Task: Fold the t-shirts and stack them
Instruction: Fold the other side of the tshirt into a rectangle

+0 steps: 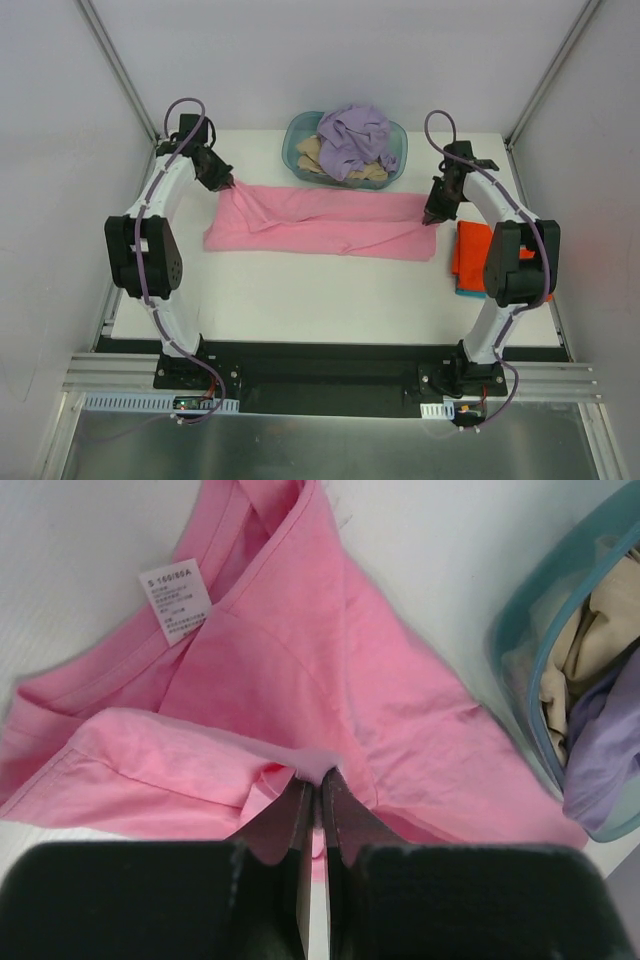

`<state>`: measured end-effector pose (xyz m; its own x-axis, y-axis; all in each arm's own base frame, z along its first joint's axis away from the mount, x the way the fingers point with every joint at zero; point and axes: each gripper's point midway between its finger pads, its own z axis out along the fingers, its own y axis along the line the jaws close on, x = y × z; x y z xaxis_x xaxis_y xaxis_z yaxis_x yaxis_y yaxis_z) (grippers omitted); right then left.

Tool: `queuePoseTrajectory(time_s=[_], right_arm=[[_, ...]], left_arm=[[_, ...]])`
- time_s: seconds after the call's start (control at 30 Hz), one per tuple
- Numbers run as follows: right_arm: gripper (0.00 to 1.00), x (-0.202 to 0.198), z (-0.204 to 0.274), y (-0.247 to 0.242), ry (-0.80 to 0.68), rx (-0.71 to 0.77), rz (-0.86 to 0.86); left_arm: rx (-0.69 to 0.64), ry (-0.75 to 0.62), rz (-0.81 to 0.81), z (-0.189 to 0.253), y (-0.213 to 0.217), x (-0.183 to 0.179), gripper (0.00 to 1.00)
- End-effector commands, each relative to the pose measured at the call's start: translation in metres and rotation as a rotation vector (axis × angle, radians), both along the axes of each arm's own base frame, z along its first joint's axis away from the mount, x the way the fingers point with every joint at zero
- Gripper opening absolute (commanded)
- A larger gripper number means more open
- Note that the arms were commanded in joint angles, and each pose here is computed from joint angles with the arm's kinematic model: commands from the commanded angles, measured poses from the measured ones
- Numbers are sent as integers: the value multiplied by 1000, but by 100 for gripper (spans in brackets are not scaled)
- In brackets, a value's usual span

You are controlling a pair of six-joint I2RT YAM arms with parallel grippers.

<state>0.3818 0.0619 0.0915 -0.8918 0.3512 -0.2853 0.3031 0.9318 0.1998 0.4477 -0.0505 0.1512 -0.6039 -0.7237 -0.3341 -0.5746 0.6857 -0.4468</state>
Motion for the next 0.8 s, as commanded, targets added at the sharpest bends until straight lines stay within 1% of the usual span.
queuePoseTrajectory(time_s=[0.0,0.03,0.07,0.1,0.13,0.17,0.2,0.23,0.27,0.3,0.33,0.37,0.4,0.43,0.47,0.53,0.57,0.6,0.63,0.67,0.77], right_arm=[[5,15,-2,-12,-6,-47,7],[6,18,-10,-13,11,-55,11],[8,20,-14,-14,16,-69,13],[12,25,-12,-15,8,-71,17],[15,28,-18,-20,13,-101,13],[20,30,-17,-21,11,-108,15],[35,32,-14,-20,6,-102,22],[46,32,-10,-18,-3,-96,30],[60,33,-6,-17,-15,-92,34],[79,30,-3,-12,-20,-66,61],[82,27,4,-10,-34,-60,71],[84,24,7,-8,-41,-50,79],[96,21,10,-4,-50,-40,97],[99,13,15,-2,-60,-30,107],[99,7,15,3,-63,-9,119],[100,1,27,12,-107,9,142],[97,-9,21,15,-87,14,147],[97,-12,21,20,-94,16,164],[97,-16,25,22,-105,18,173],[97,-22,22,23,-93,18,179],[97,-31,20,29,-88,24,204]], left_arm=[[7,-13,-36,-7,3,26,0],[14,-7,-33,-11,4,30,1],[24,17,-32,-24,6,35,3],[31,-2,-35,-20,7,44,17],[37,-2,-29,-22,8,49,22],[45,10,-37,-30,9,53,29],[45,-13,-46,-24,8,61,39],[40,-13,-55,-25,6,63,66],[23,-17,-73,-23,2,62,76],[16,-14,-78,-23,1,59,83],[14,-11,-83,-22,-1,55,97],[12,-22,-87,-14,-2,50,99],[4,6,-97,-23,-6,38,99],[-6,17,-106,-24,-9,31,99],[-14,43,-121,-30,-15,15,99],[-41,69,-146,-37,-25,-2,99],[-57,71,-153,-35,-32,-11,99],[-80,105,-162,-50,-37,-24,99],[-119,106,-184,-50,-46,-32,99],[-140,143,-181,-62,-49,-44,99],[-141,158,-166,-73,-52,-49,88]])
